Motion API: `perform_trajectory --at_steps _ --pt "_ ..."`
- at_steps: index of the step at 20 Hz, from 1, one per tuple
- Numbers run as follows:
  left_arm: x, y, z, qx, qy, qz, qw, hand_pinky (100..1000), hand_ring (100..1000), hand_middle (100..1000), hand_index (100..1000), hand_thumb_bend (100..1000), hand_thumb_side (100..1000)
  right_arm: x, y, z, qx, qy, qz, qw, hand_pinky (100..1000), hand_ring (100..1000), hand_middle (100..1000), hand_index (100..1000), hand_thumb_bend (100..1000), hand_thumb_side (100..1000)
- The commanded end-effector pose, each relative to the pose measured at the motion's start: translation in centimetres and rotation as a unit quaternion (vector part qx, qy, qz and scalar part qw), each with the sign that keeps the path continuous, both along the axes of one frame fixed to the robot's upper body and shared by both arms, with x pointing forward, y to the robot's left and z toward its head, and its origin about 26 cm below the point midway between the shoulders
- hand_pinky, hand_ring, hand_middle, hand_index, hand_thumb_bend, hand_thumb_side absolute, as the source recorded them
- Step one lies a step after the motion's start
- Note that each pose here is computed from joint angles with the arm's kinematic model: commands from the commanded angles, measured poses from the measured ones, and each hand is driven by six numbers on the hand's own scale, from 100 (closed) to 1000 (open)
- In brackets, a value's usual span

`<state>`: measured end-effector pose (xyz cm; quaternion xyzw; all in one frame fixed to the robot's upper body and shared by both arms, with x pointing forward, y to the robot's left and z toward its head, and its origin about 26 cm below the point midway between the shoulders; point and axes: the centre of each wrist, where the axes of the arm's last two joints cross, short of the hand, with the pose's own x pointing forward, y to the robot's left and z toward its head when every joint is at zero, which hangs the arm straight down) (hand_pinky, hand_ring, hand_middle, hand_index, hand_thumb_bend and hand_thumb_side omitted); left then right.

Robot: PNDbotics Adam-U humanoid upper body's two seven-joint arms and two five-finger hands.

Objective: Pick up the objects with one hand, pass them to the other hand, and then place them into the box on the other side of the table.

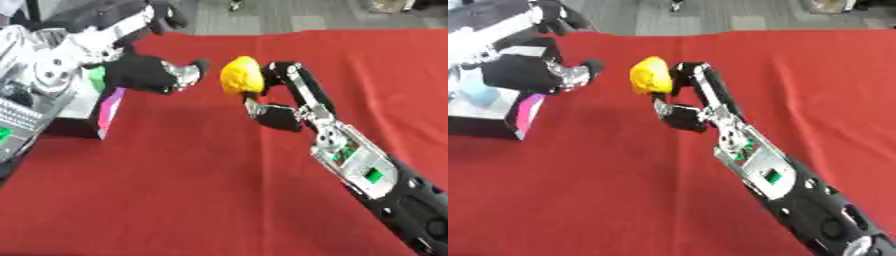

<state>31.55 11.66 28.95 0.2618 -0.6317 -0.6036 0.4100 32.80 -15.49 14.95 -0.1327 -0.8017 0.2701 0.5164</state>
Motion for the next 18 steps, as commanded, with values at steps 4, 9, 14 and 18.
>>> perform_trajectory --at_steps 4,9,14,18 --pt "0.6 -0.9 -0.1 0.007 0.027 0.007 1.000 866 819 810 870 411 716 -0.3 0.7 1.4 -0.009 -0.035 0.022 0.999 778 593 369 511 100 100" --pt "1.1 -1.3 -0.7 0.018 0.044 -0.002 0.999 875 826 812 869 474 743 -0.5 0.9 1.8 -0.016 -0.048 0.036 0.998 780 593 371 511 100 100" --pt "1.3 -1.5 -1.2 0.038 0.073 -0.025 0.996 886 833 805 860 532 785 -0.6 1.0 1.9 -0.019 -0.049 0.040 0.998 779 591 370 511 100 100" --pt "1.3 -1.7 -1.3 0.044 0.085 -0.038 0.995 888 834 805 858 532 785 -0.6 1.1 2.0 -0.020 -0.047 0.043 0.998 778 590 369 511 100 100"
